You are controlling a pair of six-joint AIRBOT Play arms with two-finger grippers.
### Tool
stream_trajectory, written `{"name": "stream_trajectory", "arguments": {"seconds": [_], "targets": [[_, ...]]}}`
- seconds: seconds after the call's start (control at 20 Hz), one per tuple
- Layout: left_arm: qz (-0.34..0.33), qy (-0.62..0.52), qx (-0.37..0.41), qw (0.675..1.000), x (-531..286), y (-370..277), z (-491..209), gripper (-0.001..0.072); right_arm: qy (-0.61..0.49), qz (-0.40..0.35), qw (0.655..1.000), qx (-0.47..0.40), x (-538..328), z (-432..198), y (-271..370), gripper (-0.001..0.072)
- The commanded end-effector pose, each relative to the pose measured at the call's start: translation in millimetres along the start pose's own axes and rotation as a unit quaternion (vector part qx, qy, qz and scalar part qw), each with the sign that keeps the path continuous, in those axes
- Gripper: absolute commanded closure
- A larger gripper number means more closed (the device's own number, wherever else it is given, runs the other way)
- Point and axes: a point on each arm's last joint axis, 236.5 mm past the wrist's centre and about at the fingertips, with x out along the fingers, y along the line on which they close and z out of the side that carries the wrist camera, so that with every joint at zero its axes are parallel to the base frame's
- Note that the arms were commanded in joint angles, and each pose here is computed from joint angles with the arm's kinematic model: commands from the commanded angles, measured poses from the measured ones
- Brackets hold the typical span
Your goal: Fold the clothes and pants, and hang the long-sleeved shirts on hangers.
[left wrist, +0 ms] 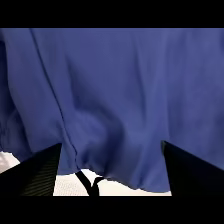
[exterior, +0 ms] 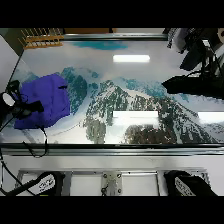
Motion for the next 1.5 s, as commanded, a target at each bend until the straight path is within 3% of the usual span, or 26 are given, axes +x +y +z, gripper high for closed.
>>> {"name": "stream_trajectory", "arguments": {"seconds": [0.0,0.1,0.15,0.2,0.25,0.4,0.6,0.7,0.9,0.95,1.0,1.05,1.1,1.25,1.45], "targets": [[0.001,0.068,-0.019,0.997,41,8,-33,0.0012,0.001,0.0,1.0,0.0,0,0,0,0.0694],[-0.002,0.065,-0.004,0.998,45,-5,-31,0.0046,0.001,0.0,1.0,0.0,0,0,0,0.0694],[-0.004,0.064,0.001,0.998,45,-12,-31,0.0293,0.001,0.0,1.0,0.0,0,0,0,0.0693],[-0.007,0.066,0.005,0.998,44,-19,-33,0.059,0.001,0.0,1.0,0.0,0,0,0,0.0694],[-0.021,0.074,0.009,0.997,41,-34,-37,0.0702,0.001,0.001,1.0,0.0,0,0,0,0.0693],[-0.125,0.064,0.02,0.99,1,-123,-45,0.0702,0.001,0.0,1.0,0.0,0,0,0,0.0694],[-0.304,0.025,0.103,0.947,-95,-276,-89,0.0701,0.001,0.0,1.0,0.0,0,0,0,0.0694],[-0.355,-0.016,0.159,0.921,-131,-330,-114,0.0701,0.001,0.001,1.0,0.0,0,0,0,0.0694],[-0.422,-0.076,0.198,0.882,-169,-405,-144,0.0701,0.001,0.0,1.0,0.0,0,0,0,0.0694],[-0.424,-0.07,0.207,0.879,-169,-417,-147,0.0701,0.0,0.001,1.0,0.001,0,0,0,0.0694],[-0.424,-0.063,0.214,0.878,-168,-427,-146,0.0599,0.0,0.001,1.0,0.0,0,0,0,0.0694],[-0.423,-0.062,0.216,0.878,-166,-436,-140,0.0254,0.001,0.001,1.0,0.0,0,0,0,0.0693],[-0.418,-0.064,0.215,0.88,-165,-441,-127,0.0004,0.001,0.001,1.0,0.0,0,0,0,0.0693],[-0.376,-0.081,0.209,0.899,-149,-423,-56,0.0002,0.001,0.001,1.0,0.001,0,0,1,0.0693],[-0.308,-0.038,0.181,0.933,-89,-349,25,0.0002,-0.004,0.012,1.0,0.007,0,2,6,0.0693]]}}
